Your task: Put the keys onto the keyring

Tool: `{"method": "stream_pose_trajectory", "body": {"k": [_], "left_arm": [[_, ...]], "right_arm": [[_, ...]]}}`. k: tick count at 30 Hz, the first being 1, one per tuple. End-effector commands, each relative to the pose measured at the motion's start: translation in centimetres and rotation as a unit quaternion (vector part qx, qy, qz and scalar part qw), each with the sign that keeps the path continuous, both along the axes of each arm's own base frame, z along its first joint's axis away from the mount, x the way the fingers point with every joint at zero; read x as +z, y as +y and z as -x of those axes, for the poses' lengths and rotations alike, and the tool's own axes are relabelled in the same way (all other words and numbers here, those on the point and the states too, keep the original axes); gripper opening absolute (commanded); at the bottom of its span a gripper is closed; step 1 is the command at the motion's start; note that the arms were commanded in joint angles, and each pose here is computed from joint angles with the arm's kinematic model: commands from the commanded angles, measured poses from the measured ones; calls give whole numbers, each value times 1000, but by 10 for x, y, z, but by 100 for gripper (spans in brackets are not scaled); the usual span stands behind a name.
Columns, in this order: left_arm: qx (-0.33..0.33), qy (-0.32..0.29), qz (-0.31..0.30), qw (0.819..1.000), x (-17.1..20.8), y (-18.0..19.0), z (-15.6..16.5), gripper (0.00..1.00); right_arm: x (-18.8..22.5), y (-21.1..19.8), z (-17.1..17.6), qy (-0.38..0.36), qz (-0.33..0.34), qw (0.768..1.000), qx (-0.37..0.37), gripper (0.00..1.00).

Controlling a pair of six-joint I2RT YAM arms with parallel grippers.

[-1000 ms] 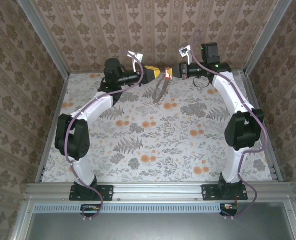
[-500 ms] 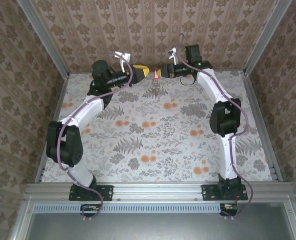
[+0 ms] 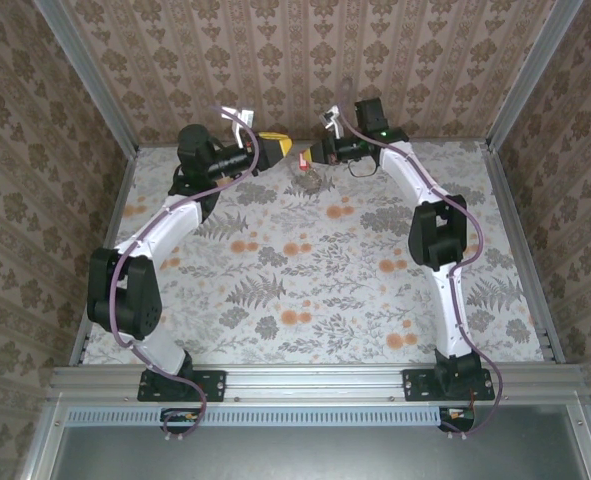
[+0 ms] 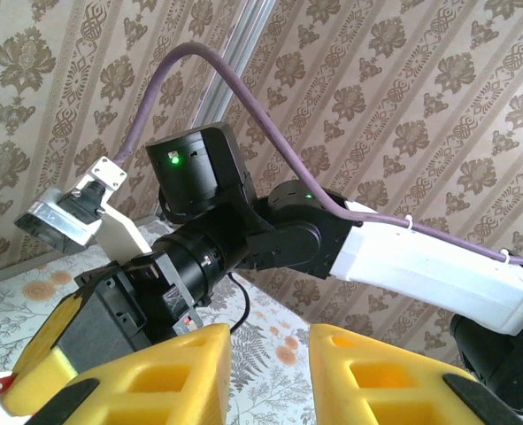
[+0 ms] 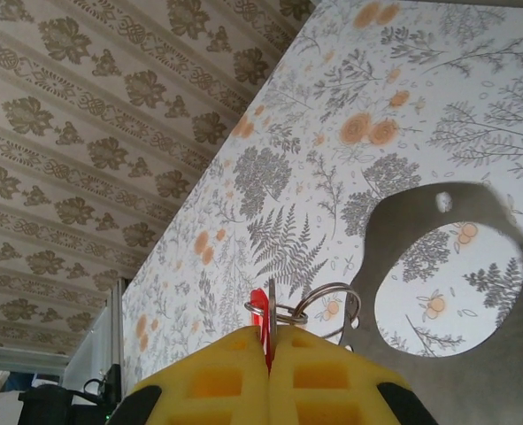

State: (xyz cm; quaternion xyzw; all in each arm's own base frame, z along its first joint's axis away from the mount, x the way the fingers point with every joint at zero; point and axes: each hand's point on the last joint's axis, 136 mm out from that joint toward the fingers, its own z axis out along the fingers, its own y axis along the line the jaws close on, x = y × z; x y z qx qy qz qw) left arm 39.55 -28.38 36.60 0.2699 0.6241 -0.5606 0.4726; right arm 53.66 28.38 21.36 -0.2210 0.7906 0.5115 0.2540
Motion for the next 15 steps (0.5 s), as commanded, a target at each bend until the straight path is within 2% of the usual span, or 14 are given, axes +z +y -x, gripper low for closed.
{"method": "stream_pose_trajectory", "body": {"k": [1,8,15], "left_arm": [[4,-39,10,999,21,6,10,29],[3,-34,14,999,18,5,13,29],[0,-36,16,999,19,3,21,30]], "right_arm": [[-2,13,8,14,6,1000,10,0],[-45,40,36,56,42,997,28,0],[-69,62,71,75,60,995,36,0]]}}
